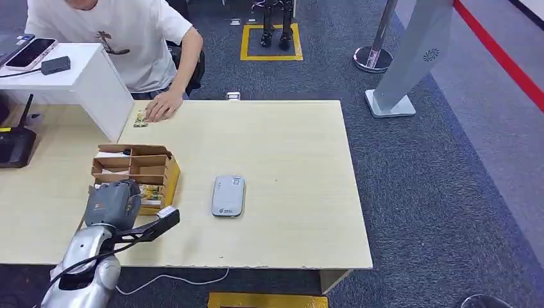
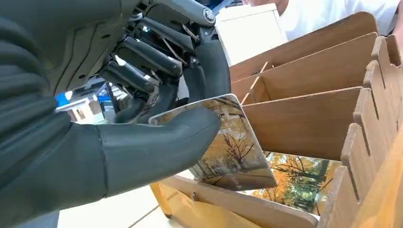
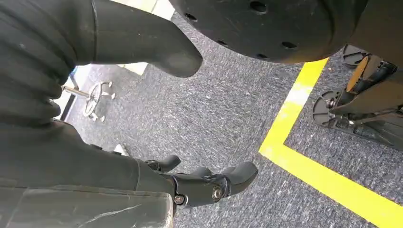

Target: Pass the card to the sensor for recognition and then transmit it.

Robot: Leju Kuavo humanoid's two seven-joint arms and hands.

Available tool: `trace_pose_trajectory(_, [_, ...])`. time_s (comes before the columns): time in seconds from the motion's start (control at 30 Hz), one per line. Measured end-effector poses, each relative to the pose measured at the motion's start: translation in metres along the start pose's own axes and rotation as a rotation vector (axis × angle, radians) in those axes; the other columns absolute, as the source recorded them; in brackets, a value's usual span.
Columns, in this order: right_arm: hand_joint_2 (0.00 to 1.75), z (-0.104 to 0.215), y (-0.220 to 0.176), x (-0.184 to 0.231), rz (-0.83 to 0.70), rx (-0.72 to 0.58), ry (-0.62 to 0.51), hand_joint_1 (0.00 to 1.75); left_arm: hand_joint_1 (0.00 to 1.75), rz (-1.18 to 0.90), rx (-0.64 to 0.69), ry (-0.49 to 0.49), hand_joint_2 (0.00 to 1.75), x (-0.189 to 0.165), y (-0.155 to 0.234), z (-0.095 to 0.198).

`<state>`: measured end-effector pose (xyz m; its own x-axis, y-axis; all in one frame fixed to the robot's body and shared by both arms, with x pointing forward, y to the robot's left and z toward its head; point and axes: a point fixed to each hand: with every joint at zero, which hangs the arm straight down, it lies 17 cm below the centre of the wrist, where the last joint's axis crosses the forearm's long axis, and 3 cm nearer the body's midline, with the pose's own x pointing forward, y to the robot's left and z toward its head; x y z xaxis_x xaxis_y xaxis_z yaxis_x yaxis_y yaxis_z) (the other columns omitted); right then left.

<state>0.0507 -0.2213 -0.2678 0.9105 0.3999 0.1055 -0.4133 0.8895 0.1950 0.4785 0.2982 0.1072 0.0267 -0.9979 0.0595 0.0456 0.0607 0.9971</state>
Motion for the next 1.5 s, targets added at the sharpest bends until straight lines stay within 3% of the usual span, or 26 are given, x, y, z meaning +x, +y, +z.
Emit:
trace_pose_trajectory(0.63, [1.75,0.000,-0.001,-0.002,-0.002,-0.002,0.007,0.00,1.75,-0.008,-0.001,0.020,1.75,-0.011,0.009,-0.007])
trace_pose_trajectory(1.13, [1.75,0.000,-0.004,-0.003,-0.003,-0.005,0.011,0.00,1.75,-0.007,0.128,-0.009,1.75,-0.017,0.081,-0.029])
trace_pose_trajectory(1.5, [1.75,0.001,-0.004,-0.004,-0.002,-0.006,0.012,0.00,1.75,-0.005,0.128,-0.011,1.75,-0.024,0.086,-0.030])
